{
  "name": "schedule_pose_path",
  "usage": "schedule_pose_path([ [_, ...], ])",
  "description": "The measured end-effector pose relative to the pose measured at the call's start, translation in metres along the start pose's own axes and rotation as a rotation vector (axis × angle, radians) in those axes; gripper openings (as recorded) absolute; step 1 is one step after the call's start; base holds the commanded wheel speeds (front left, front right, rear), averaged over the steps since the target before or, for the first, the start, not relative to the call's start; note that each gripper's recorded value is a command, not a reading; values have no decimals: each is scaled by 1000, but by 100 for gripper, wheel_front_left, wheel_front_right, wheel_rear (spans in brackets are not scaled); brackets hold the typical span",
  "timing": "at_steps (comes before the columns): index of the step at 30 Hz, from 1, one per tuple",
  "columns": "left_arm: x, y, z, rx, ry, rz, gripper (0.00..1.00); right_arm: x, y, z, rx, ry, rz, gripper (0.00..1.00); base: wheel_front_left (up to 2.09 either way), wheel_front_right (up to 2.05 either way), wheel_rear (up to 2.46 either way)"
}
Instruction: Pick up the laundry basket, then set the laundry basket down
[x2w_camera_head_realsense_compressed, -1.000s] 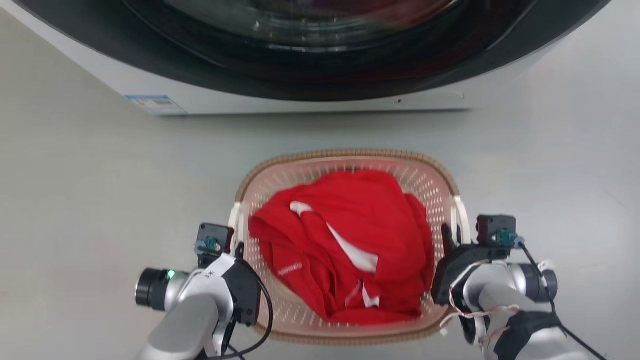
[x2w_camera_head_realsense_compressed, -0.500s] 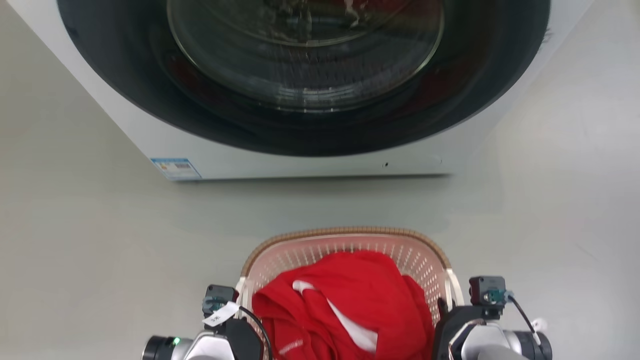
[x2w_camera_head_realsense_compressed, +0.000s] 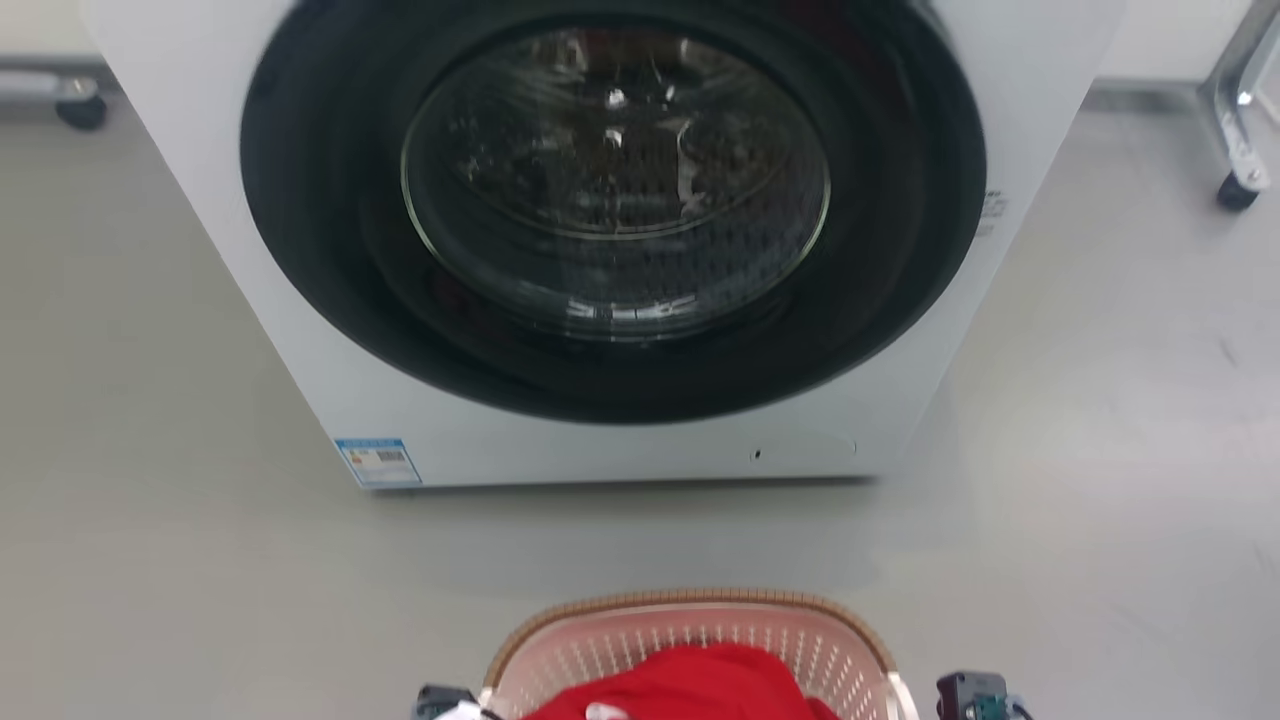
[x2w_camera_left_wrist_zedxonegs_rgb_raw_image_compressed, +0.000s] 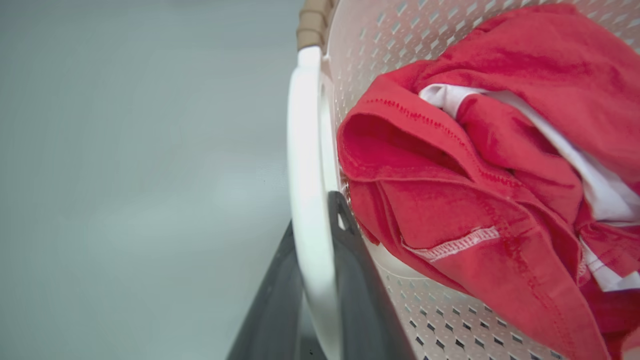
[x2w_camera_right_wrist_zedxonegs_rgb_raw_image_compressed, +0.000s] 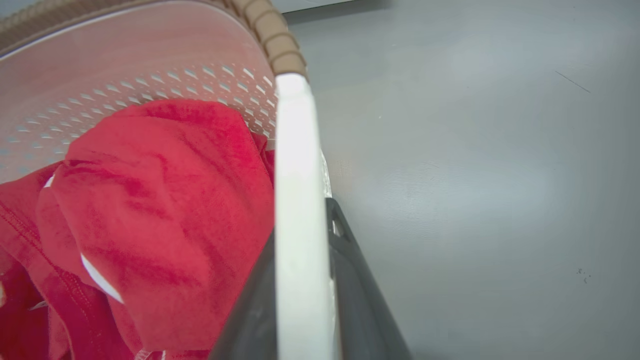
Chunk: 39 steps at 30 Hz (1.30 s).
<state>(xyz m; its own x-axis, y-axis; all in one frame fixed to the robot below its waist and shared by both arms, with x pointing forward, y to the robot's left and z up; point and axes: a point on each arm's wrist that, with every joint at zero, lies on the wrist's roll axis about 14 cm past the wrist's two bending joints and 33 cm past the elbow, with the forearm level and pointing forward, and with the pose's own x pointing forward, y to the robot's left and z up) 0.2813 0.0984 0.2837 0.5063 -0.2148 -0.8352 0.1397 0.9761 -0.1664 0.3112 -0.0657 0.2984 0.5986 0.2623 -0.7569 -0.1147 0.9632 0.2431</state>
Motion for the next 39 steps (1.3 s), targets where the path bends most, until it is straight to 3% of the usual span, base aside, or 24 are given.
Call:
schedule_pose_path([
  [12,-17,-4,0,8,-51,3,0,-19,7,0,-5,-42,10,0,0,0,0],
  [39,-18,-4,-3,8,-42,7,0,-18,8,-1,-14,-31,6,0,0,0,0],
])
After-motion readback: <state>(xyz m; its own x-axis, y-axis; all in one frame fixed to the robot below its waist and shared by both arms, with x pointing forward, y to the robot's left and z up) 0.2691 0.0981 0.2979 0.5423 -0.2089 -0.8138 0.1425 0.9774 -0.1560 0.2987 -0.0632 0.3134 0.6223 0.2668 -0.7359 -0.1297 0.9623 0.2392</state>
